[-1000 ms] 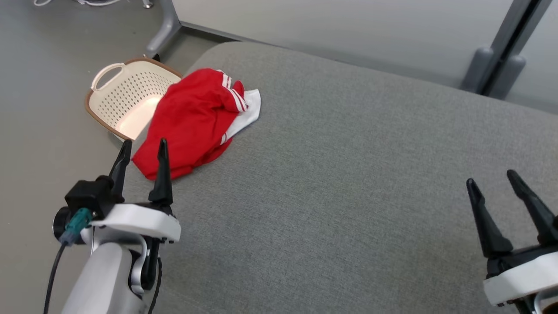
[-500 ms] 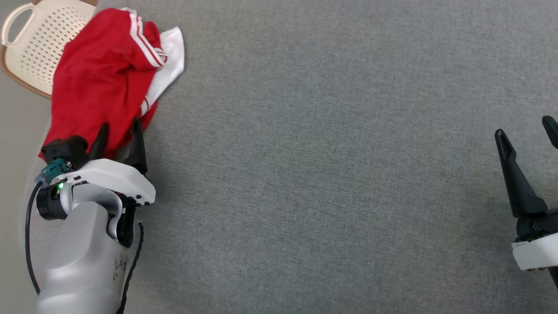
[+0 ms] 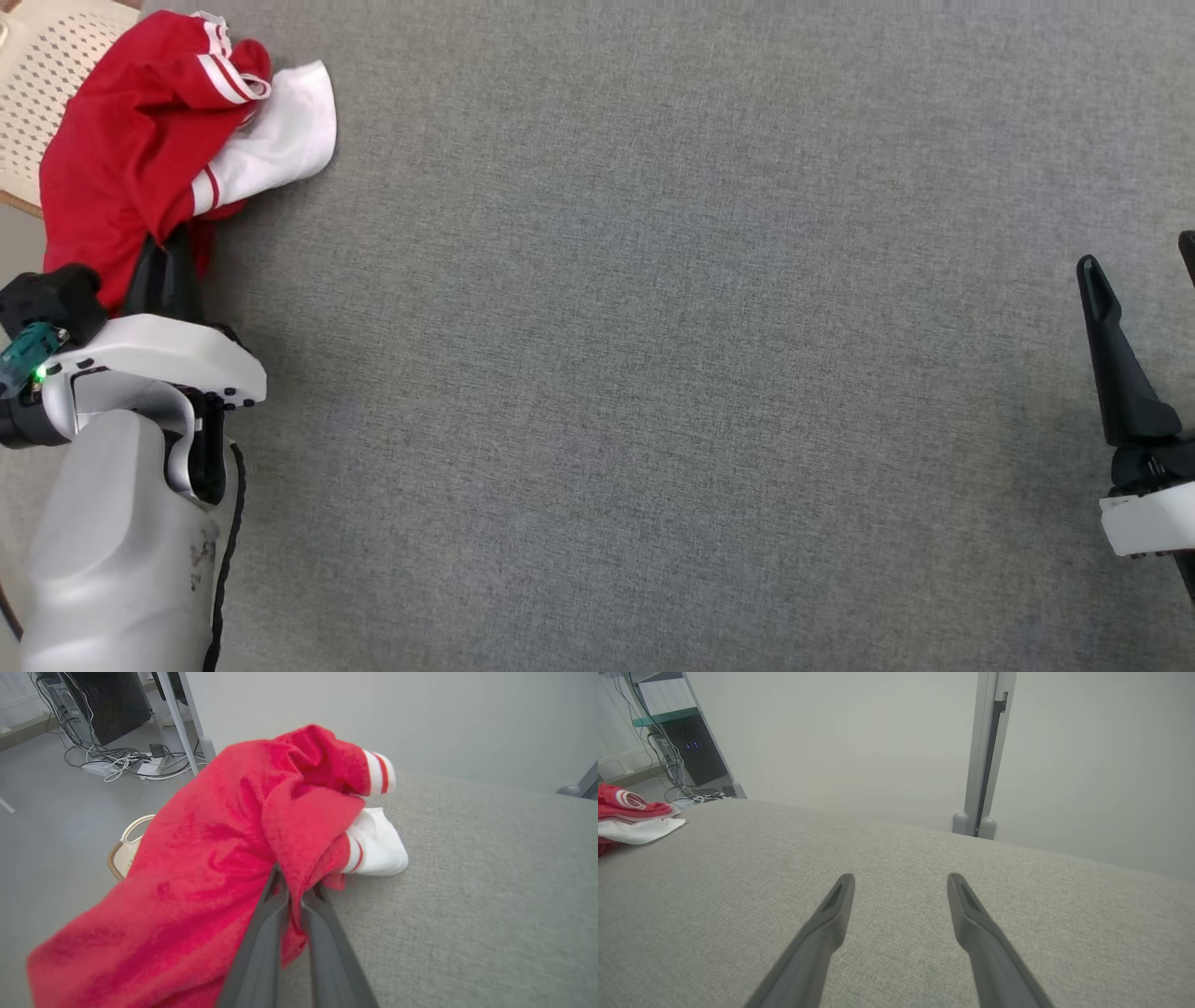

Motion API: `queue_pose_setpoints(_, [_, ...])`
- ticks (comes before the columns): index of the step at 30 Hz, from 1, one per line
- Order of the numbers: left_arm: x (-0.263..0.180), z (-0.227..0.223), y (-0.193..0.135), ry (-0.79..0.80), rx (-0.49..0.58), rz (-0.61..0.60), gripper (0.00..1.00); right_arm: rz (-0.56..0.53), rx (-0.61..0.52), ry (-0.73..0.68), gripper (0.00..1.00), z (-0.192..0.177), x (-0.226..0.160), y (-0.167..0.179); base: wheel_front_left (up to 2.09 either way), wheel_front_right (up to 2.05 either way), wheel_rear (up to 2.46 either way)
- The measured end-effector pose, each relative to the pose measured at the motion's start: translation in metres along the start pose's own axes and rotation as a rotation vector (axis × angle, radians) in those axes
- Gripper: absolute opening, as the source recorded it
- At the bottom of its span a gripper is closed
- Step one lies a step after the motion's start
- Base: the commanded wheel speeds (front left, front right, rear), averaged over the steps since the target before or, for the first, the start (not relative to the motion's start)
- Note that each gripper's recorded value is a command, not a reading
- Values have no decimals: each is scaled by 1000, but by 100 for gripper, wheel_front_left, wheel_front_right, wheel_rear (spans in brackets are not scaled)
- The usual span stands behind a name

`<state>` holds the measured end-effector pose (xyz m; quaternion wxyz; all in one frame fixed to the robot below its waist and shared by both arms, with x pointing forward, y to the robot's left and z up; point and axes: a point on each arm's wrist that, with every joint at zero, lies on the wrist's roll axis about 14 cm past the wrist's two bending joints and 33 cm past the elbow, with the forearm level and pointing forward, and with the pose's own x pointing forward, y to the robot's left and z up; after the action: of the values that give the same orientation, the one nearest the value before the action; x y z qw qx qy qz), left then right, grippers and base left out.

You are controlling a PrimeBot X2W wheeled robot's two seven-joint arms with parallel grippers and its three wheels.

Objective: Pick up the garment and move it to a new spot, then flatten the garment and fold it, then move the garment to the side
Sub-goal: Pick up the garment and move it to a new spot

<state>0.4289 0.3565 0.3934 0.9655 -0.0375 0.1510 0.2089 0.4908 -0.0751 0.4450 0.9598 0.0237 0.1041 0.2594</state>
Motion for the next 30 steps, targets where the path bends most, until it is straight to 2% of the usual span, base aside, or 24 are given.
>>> queue_pose_setpoints(6, [-23,58,-5,-209,11,-30,0,-18,-7,-43,100,16,-9,4,0,0,0])
queue_pose_setpoints(12, [-60,99,-34,-373,7,-125,0,-22,-18,-92,100,36,-24,14,0,0,0])
queue_pose_setpoints(20, [-110,97,-98,-414,-10,-333,0,-51,-11,-129,100,50,-54,24,0,0,0])
queue_pose_setpoints(30, [-152,89,-194,-389,-24,-645,0,-152,13,-155,100,52,-100,14,0,0,0])
